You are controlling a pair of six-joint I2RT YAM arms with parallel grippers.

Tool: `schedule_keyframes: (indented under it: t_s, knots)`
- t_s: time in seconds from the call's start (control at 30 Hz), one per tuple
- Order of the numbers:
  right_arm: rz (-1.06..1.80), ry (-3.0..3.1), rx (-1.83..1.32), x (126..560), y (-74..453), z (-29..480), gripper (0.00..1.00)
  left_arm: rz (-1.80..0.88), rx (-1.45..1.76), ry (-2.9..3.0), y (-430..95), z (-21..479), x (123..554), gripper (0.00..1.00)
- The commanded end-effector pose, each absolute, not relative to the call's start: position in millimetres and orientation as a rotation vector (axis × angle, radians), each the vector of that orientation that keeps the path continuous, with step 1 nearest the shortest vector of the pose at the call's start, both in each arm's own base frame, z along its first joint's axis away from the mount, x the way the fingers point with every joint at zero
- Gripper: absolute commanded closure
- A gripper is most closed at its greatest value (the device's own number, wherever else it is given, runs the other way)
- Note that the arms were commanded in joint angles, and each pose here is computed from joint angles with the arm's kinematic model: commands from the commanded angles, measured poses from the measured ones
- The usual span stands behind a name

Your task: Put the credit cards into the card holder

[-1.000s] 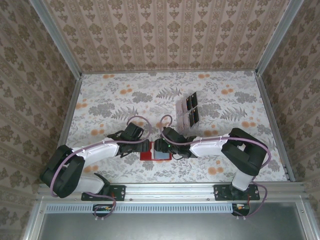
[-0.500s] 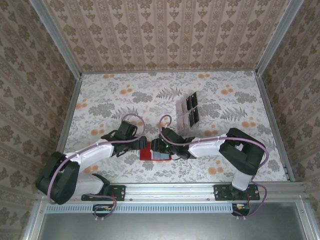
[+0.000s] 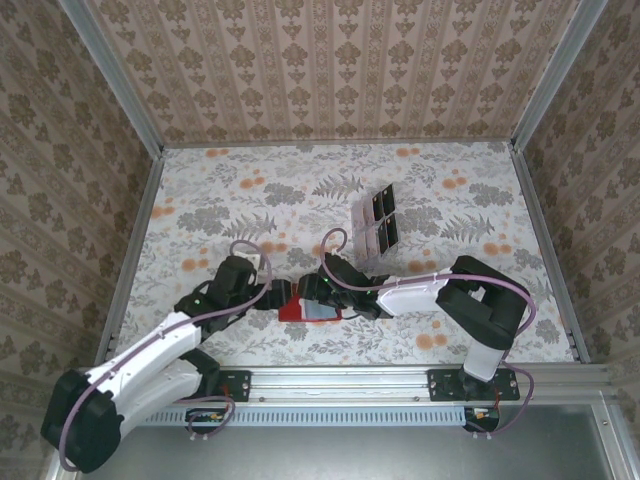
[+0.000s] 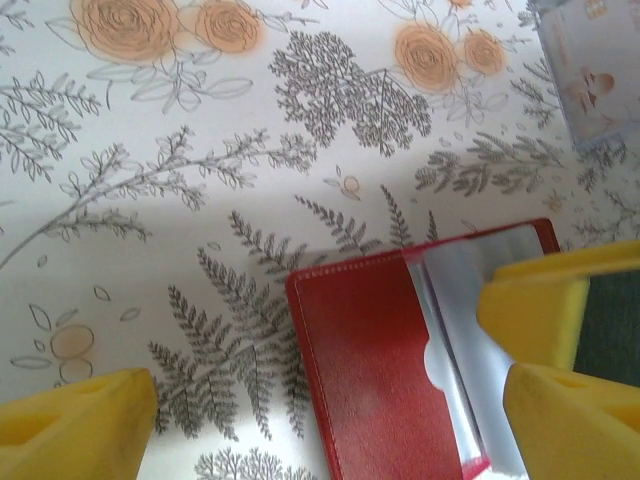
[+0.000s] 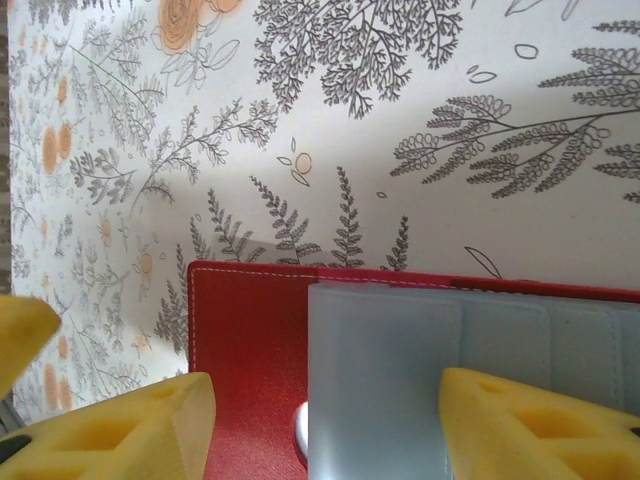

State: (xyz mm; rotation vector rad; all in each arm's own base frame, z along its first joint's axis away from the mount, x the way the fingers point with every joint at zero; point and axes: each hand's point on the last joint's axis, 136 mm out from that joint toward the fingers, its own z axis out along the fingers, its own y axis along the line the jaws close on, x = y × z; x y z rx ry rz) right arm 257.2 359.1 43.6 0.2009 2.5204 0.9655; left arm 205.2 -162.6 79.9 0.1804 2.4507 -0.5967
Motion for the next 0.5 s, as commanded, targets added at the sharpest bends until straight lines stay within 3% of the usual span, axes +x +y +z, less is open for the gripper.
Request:
schedule_keyframes:
  t_s: [0.0, 0.47]
  knots:
    - [0.963, 2.587, 0.251, 245.0, 356.1, 21.0, 0.37, -0.617, 0.169, 2.477, -160.1, 69.9, 190.2, 0.08]
    - [1.041, 2.568, 0.357, 245.9, 360.2, 21.7, 0.36, -0.670, 0.317, 2.412, -196.1, 74.2, 183.4, 0.08]
